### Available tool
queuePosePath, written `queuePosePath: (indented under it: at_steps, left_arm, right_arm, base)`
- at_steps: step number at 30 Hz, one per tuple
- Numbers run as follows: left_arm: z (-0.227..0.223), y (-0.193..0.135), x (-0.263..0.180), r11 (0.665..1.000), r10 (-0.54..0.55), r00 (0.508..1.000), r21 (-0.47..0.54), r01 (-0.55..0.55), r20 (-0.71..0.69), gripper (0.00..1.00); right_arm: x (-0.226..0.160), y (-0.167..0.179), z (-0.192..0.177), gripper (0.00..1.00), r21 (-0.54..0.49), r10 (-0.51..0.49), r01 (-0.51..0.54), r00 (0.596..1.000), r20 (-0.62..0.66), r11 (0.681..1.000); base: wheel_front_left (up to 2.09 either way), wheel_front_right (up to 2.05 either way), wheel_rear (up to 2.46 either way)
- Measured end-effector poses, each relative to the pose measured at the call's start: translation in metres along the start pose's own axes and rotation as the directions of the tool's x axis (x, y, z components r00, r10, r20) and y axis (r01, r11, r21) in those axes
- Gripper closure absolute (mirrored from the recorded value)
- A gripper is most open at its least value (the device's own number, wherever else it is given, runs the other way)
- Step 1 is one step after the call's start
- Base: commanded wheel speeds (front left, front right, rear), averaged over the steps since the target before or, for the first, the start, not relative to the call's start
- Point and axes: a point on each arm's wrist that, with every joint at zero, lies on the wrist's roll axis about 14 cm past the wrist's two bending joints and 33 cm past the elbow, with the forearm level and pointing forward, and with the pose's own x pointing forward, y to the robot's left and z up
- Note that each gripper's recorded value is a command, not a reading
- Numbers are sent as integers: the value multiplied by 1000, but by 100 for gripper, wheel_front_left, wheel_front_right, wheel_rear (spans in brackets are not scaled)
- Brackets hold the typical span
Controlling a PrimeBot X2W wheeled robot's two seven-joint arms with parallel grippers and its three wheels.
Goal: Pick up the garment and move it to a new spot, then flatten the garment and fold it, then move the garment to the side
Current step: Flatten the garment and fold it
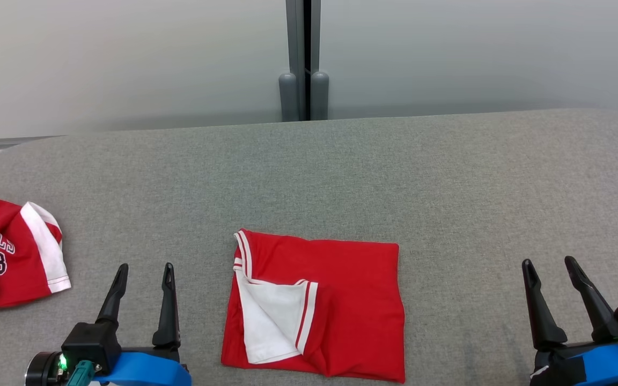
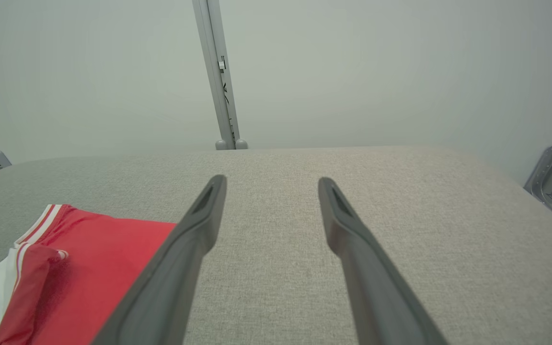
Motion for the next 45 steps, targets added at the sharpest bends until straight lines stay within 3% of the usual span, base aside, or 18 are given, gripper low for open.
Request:
queuePosePath:
  at_steps: [5,6,7,8,16,26,34,36,38,39,40,41,42,45]
  left_arm:
    - [1,1,-3,1000,5,1000,-1,-5,-1,0]
    - [0,2,-4,1000,7,1000,-1,-7,-5,0]
    - [-1,3,-4,1000,10,1000,-1,-10,-7,0]
    - [-1,5,-5,1000,17,1000,0,-17,-8,0]
    - [11,27,-7,996,85,996,12,-85,36,0]
    - [13,57,-18,982,190,980,4,-191,53,0]
    - [9,66,-24,976,217,975,9,-217,46,0]
    - [10,65,-23,977,214,976,9,-215,49,0]
    - [10,62,-21,978,206,977,7,-206,50,0]
    - [10,61,-19,980,200,978,8,-201,51,0]
    - [10,59,-18,981,194,980,8,-195,52,0]
    - [10,57,-17,982,187,981,9,-187,52,0]
    - [9,55,-16,984,178,983,11,-179,51,0]
    - [7,48,-15,989,147,988,22,-148,46,0]
  right_arm:
    - [1,1,1,0,-5,3,-3,1000,-1,1000]
    - [2,2,1,47,-4,5,-5,1000,-2,1000]
    - [3,4,-2,78,-2,13,-13,1000,-11,1000]
    - [5,8,-5,100,3,24,-24,999,-21,1000]
    - [31,81,-59,100,98,231,-217,959,-162,971]
    - [44,185,-125,100,248,490,-430,821,-294,868]
    - [21,247,-130,100,313,654,-578,702,-281,754]
    - [16,252,-126,100,314,670,-595,694,-265,740]
    - [23,250,-115,100,302,663,-597,716,-219,744]
    - [28,247,-108,69,295,652,-591,733,-192,751]
    - [32,243,-101,12,283,641,-587,749,-167,759]
    - [36,236,-95,12,269,624,-576,767,-148,772]
    - [42,228,-87,0,255,602,-562,789,-122,787]
    - [58,189,-65,0,207,507,-487,860,-54,848]
  base:
    - [0,0,0]
    - [0,0,0]
    - [0,0,0]
    - [0,0,0]
    - [0,0,0]
    - [0,0,0]
    - [0,0,0]
    - [0,0,0]
    - [0,0,0]
    - [0,0,0]
    - [0,0,0]
    - [0,0,0]
    - [0,0,0]
    - [0,0,0]
